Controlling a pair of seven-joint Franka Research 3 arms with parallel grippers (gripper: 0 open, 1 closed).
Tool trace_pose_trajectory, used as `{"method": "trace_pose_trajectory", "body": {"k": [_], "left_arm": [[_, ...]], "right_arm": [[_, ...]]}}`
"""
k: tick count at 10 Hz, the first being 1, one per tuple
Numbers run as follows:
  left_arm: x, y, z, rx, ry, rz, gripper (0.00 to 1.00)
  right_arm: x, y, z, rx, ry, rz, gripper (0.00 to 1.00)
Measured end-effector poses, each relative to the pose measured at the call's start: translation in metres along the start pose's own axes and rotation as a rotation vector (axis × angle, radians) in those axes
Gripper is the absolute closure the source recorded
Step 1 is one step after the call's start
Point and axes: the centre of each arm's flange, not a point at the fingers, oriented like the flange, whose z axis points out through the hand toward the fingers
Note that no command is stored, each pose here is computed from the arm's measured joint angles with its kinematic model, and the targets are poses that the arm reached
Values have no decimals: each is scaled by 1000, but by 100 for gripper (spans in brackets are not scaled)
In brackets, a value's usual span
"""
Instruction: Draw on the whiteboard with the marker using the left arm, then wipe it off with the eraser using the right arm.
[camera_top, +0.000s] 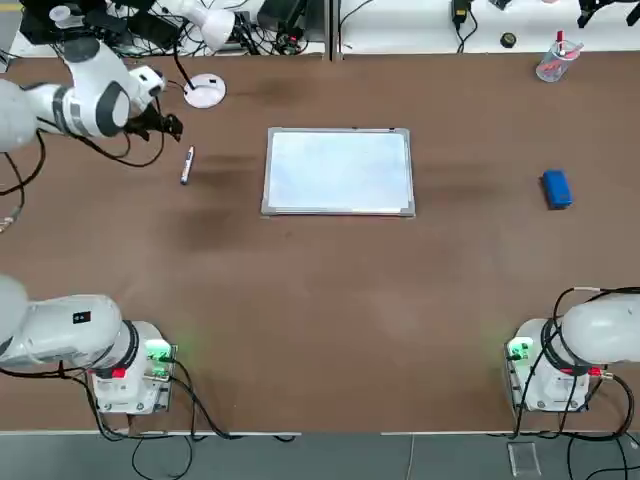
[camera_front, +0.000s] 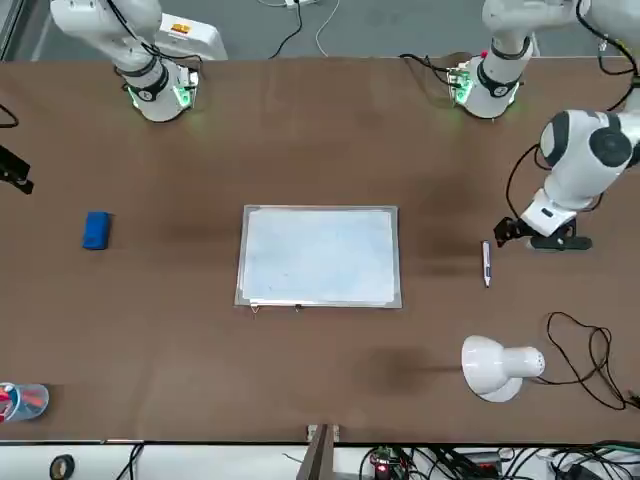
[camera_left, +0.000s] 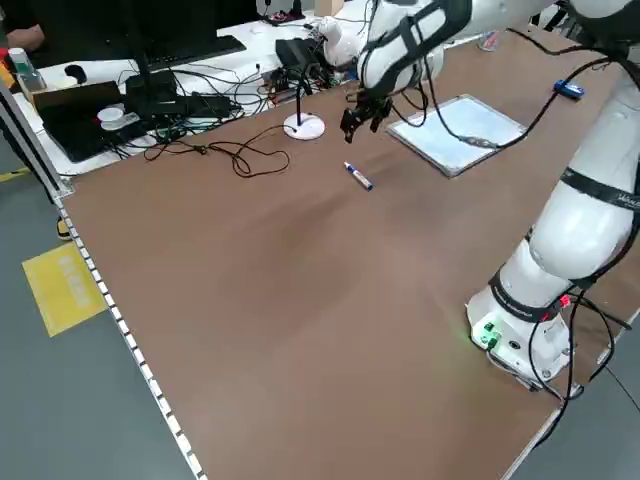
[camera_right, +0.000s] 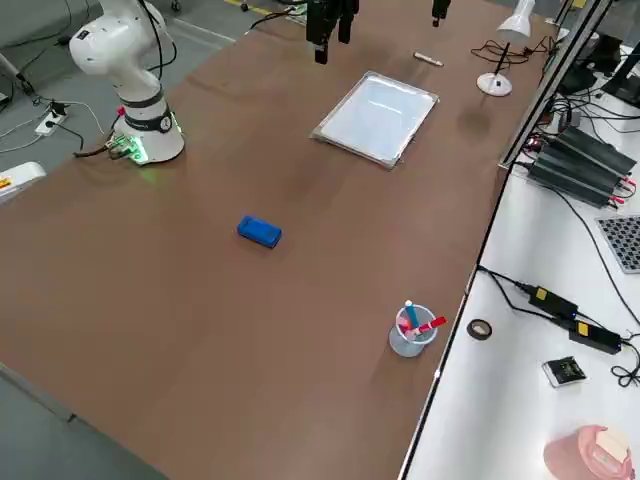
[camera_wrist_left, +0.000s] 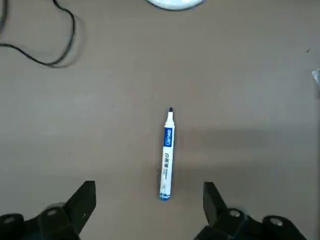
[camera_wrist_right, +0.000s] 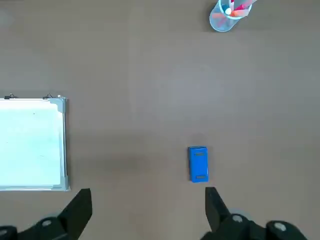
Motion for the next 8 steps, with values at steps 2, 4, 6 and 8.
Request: {"method": "trace_pose_trajectory", "body": {"k": [2,4,6,8], "left_arm": [[-2,0,28,-10,-7,11,15],[-4,1,50,-15,-26,23,20],[-5,1,62,-20,-43,26,24],[-6,2,69,-23,-55,27,27]], "right_arm": [[0,0,0,0,0,0,0],[0,-1,0,0,4,-1,0],[1,-3,-1,1,8,-5,0],[1,-5,-1,1,13,-8,0]]}}
